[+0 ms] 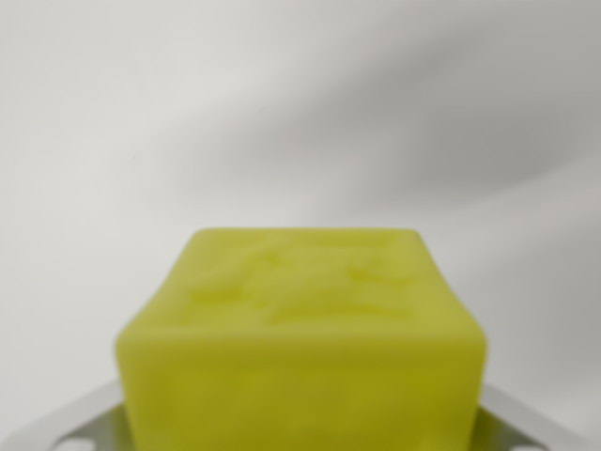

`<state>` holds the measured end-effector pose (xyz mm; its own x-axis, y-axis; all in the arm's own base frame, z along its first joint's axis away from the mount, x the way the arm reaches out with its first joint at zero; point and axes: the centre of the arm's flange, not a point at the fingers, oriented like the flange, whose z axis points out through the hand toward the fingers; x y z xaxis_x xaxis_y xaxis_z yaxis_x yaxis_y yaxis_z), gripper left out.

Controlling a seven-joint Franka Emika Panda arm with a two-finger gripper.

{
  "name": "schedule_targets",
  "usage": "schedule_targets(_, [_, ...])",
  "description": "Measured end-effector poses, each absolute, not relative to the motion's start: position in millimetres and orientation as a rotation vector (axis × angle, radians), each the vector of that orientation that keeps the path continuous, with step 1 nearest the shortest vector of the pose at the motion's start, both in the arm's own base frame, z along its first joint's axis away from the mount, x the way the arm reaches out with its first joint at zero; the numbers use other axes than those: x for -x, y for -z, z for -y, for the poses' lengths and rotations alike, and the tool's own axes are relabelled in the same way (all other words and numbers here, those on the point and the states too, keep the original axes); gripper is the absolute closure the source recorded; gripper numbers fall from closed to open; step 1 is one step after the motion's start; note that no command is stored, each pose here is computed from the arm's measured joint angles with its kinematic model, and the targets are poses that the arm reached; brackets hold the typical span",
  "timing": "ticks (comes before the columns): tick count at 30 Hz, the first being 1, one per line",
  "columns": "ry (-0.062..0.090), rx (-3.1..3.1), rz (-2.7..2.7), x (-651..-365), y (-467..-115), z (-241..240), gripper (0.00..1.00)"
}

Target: Pick yellow cube

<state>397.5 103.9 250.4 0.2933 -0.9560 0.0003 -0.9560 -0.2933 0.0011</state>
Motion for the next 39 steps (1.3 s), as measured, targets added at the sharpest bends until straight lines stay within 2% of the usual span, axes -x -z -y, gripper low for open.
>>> schedule_targets(39, [0.001,-2.525,1.866,-397.5,-315.3,-103.9,1.00])
